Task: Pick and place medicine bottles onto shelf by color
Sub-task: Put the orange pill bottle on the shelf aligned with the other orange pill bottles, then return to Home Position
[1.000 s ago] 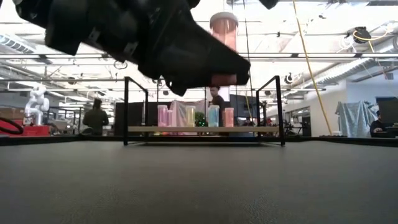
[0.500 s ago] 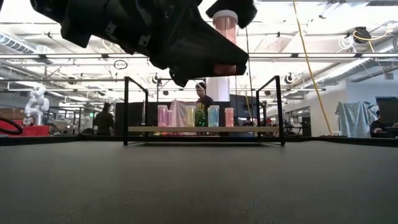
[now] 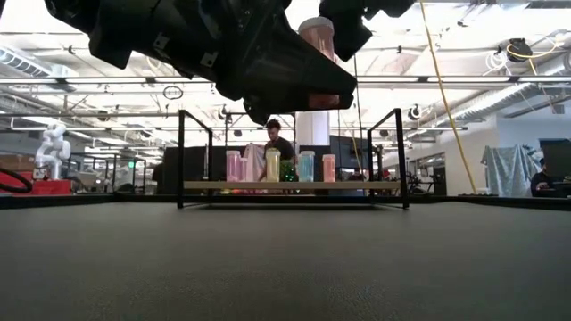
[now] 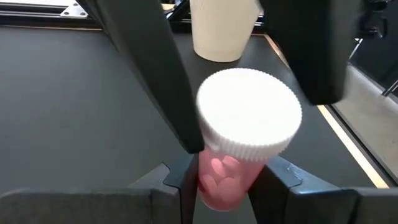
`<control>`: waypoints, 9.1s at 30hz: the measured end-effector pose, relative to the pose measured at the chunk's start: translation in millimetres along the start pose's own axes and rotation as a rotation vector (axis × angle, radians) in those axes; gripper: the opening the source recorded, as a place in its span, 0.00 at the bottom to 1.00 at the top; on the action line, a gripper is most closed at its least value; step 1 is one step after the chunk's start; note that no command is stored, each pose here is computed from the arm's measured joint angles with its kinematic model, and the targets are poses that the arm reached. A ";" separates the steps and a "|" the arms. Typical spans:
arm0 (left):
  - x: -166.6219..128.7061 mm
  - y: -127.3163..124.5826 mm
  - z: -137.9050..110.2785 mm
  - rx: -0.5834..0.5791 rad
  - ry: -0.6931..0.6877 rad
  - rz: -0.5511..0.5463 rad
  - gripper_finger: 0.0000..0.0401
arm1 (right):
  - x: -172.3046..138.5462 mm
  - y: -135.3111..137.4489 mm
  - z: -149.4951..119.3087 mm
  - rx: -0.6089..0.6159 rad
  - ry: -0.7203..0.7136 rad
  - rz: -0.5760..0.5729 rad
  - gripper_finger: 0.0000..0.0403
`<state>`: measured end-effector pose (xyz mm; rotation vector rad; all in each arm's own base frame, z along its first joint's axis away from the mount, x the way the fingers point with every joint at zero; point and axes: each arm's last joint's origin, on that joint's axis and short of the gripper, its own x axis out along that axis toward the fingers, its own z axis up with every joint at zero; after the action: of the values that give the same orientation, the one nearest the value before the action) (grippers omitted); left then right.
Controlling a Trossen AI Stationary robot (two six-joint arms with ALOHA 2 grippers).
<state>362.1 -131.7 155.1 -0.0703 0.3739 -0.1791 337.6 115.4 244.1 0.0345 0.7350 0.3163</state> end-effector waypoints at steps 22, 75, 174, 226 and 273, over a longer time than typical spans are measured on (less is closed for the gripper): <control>-7.4 6.9 1.6 -0.050 0.085 0.033 0.30 | -0.4 -7.8 -2.6 0.048 0.033 -0.024 0.28; -13.9 39.7 -41.8 -0.213 0.521 0.201 0.22 | -31.1 -20.9 11.5 0.173 -0.050 -0.001 0.30; -60.6 71.4 102.4 -0.240 -0.419 0.138 0.77 | -143.9 -70.7 25.4 0.179 -0.271 -0.098 0.26; -227.0 182.3 113.2 -0.237 -0.038 0.835 0.89 | -88.8 -286.4 -67.2 0.182 0.287 -0.423 0.29; -240.4 137.4 73.4 -0.147 -0.286 0.790 0.31 | -244.1 -109.4 -42.8 0.132 -0.654 -0.307 0.01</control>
<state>191.2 50.7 295.1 -0.0868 0.1081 0.6343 168.8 -64.2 356.4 0.1415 0.1040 -0.0466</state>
